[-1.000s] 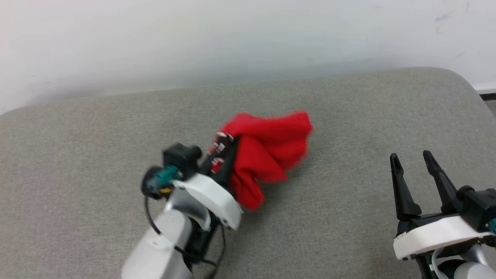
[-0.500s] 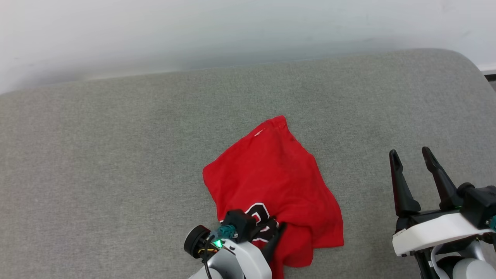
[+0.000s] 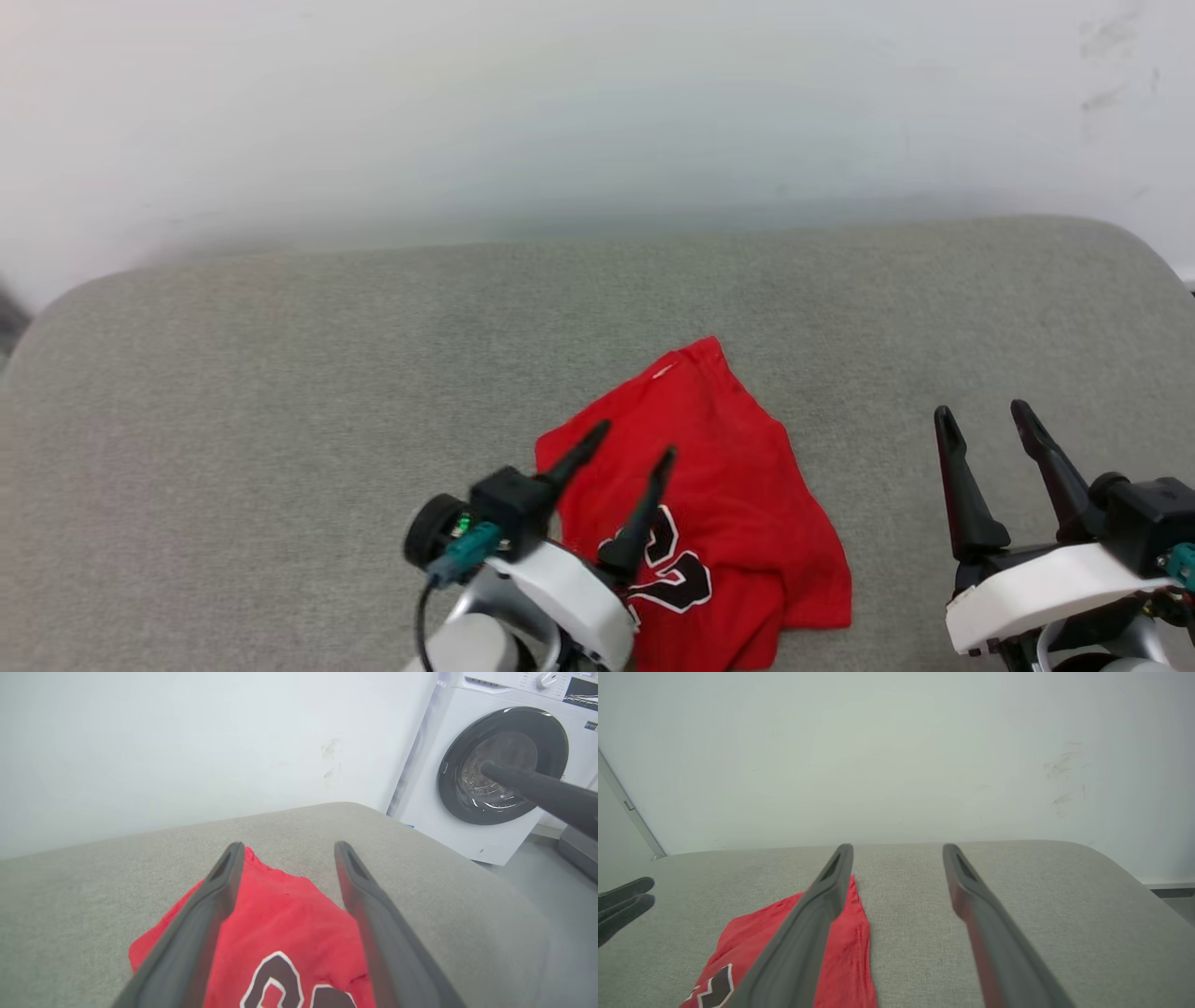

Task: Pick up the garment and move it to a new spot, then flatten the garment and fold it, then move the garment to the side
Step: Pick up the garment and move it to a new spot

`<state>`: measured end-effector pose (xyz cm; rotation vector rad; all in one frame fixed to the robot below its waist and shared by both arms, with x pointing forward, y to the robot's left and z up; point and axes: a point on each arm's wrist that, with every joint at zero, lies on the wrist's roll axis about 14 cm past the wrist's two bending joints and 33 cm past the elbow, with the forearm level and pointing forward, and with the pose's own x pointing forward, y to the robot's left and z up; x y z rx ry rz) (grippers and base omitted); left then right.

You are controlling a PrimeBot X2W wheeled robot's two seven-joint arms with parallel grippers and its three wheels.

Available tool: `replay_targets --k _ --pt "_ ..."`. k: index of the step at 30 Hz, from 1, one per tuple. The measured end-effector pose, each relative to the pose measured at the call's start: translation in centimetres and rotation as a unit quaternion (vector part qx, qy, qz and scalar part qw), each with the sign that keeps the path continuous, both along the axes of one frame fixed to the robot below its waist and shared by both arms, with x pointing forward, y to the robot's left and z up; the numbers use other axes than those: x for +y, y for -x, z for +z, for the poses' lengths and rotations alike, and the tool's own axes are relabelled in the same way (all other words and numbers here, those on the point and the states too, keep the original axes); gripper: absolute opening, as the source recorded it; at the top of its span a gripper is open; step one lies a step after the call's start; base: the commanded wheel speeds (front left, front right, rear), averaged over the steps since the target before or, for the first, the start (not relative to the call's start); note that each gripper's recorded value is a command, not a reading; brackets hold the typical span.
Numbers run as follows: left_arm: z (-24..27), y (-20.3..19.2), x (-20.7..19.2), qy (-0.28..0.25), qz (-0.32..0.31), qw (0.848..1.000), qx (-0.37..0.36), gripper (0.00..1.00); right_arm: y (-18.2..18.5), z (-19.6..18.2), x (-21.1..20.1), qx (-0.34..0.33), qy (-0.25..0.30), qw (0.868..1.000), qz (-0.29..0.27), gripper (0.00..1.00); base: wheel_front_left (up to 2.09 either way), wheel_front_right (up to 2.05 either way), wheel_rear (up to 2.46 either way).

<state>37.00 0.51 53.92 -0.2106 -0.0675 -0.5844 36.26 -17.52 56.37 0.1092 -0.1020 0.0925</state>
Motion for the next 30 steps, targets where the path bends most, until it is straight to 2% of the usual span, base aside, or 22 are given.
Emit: replay_targets --k 7,12,18,22,30 --pt "0.6 -0.8 7.0 -0.006 0.116 0.993 -0.016 1.0 0.5 0.3 1.1 -0.002 0.003 1.0 0.017 1.0 0.0 0.0 0.0" --pt "0.0 -0.6 12.7 -0.024 0.2 0.979 -0.013 1.0 0.8 0.3 1.8 0.002 0.002 1.0 0.028 1.0 0.0 0.0 0.0" --pt "-0.9 0.2 18.0 -0.045 0.27 0.962 -0.005 1.0 0.9 0.0 2.4 0.009 0.004 0.999 0.037 1.0 0.0 0.0 0.0" --pt "-1.3 0.6 19.5 -0.051 0.288 0.956 0.001 1.0 0.9 0.0 2.4 0.009 0.005 0.999 0.038 1.0 0.0 0.0 0.0" --pt "-1.1 0.4 19.4 -0.05 0.285 0.957 -0.003 1.0 1.0 -0.5 2.3 0.016 0.002 0.999 0.035 1.0 0.0 0.0 0.0"
